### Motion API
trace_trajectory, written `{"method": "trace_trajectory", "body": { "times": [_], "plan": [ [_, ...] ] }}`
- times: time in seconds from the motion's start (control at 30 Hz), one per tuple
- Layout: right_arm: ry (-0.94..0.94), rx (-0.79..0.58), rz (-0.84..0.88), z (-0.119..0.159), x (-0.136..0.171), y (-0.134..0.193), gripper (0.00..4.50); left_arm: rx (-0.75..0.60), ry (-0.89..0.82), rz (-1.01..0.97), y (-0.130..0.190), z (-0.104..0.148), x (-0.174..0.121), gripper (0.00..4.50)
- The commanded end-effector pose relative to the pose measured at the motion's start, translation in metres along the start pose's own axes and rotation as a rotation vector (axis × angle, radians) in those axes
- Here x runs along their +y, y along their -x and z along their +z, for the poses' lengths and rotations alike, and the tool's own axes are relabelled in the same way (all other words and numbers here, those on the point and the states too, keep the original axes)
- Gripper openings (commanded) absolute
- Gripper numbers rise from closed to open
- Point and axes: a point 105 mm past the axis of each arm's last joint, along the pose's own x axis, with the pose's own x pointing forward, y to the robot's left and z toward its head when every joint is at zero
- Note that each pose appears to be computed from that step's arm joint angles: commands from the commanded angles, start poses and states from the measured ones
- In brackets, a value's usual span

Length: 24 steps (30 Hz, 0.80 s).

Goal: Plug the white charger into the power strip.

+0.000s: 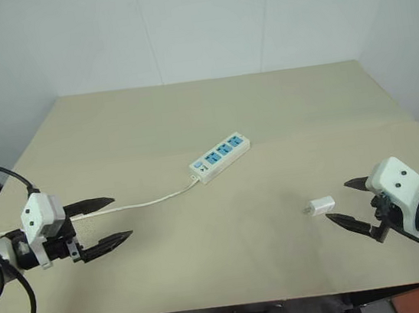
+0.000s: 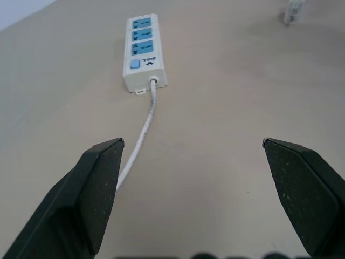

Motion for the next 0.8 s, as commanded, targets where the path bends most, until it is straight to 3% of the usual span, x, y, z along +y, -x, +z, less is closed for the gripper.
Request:
{"method": "trace_trajectory", "body": {
  "times": [0.03, 0.27, 0.5, 0.6, 0.8],
  "plan": [
    [0.058, -0.042, -0.023, 0.014, -0.003, 0.0, 4.5, 0.005, -0.008, 0.034, -0.02, -0.002, 0.013, 4.48],
    [0.066, -0.056, -0.024, 0.018, -0.002, -0.003, 4.5, 0.093, 0.1, 0.1, -0.091, -0.022, 0.042, 4.48],
    [0.078, -0.06, -0.047, 0.022, -0.001, 0.0, 4.5, 0.161, 0.163, -0.009, -0.143, -0.042, 0.028, 4.48],
    [0.082, -0.062, -0.052, 0.024, -0.001, 0.002, 4.5, 0.213, 0.177, -0.041, -0.153, -0.053, 0.022, 3.86],
    [0.08, -0.059, -0.06, 0.024, 0.0, 0.003, 4.5, 0.214, 0.184, -0.088, -0.152, -0.058, 0.014, 1.88]
  ]
}}
